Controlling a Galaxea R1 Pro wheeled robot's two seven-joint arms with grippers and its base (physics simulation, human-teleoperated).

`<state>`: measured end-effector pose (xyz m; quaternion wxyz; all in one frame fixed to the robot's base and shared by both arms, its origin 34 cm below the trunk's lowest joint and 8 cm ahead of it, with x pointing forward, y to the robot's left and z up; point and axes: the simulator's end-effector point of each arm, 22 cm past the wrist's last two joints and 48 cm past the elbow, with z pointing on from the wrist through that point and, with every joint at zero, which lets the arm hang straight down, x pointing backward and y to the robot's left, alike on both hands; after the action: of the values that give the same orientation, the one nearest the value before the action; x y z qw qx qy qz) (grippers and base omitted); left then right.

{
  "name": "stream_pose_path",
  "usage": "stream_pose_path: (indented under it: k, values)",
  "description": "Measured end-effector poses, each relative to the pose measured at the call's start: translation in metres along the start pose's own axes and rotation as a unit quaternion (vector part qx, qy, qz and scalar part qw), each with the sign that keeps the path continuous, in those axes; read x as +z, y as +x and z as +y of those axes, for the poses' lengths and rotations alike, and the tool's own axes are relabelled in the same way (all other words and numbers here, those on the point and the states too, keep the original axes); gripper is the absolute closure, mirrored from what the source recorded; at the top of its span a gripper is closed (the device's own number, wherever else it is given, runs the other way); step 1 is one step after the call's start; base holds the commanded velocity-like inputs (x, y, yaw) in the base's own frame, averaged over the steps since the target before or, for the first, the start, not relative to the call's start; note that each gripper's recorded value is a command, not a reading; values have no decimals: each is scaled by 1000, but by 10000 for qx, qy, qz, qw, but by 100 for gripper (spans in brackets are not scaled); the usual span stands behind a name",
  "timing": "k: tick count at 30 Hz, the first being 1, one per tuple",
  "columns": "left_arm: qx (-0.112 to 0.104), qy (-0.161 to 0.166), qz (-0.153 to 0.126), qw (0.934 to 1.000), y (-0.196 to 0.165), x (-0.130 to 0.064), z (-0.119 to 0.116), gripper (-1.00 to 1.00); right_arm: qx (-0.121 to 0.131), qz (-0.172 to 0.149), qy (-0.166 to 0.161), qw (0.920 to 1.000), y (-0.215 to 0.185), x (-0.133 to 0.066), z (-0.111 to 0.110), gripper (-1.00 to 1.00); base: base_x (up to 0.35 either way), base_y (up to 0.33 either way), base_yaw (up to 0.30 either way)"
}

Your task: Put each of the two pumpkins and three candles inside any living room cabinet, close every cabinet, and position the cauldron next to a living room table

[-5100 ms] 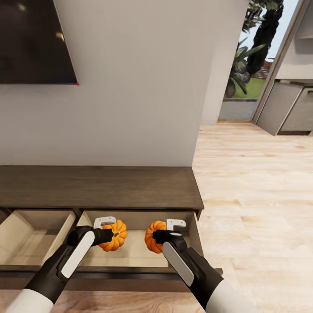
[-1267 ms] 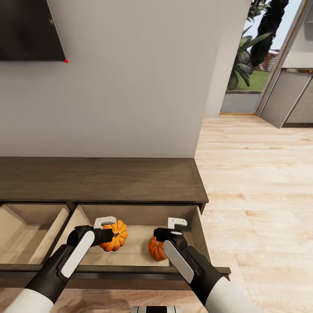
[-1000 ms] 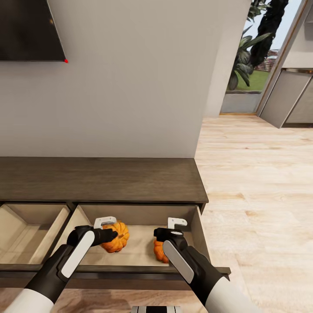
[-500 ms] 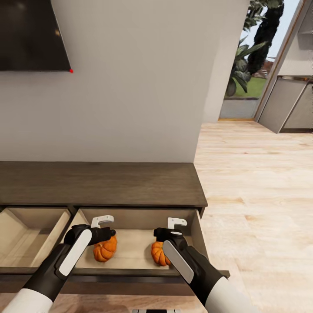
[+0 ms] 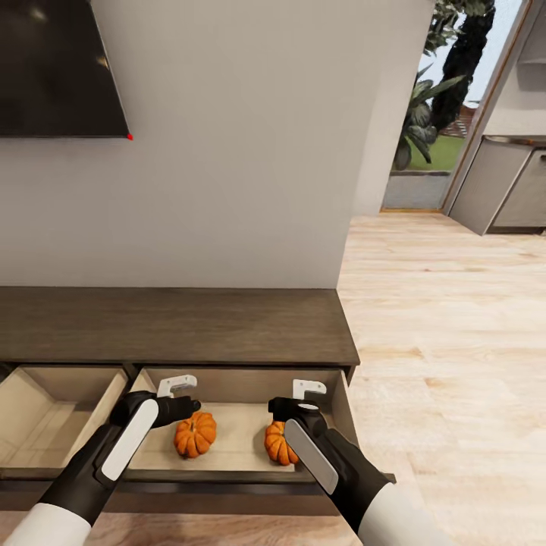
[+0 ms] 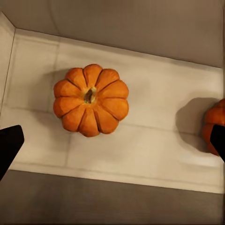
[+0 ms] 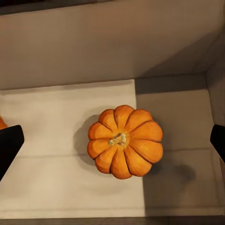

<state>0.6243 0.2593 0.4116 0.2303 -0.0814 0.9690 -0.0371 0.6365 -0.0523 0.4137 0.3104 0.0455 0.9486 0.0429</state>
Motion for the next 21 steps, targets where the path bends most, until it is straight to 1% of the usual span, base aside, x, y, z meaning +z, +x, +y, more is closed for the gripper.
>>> stream_pose_path:
  k: [5, 21]
  values:
    - [1, 7, 9, 10000, -7, -8, -3, -100, 2, 2, 0, 10000, -9, -7, 1, -100, -121, 37, 0]
    - [-1, 21, 13, 10000, -30, -36, -8, -100, 2, -8, -1, 10000, -37, -31, 6, -100, -4, 1, 0]
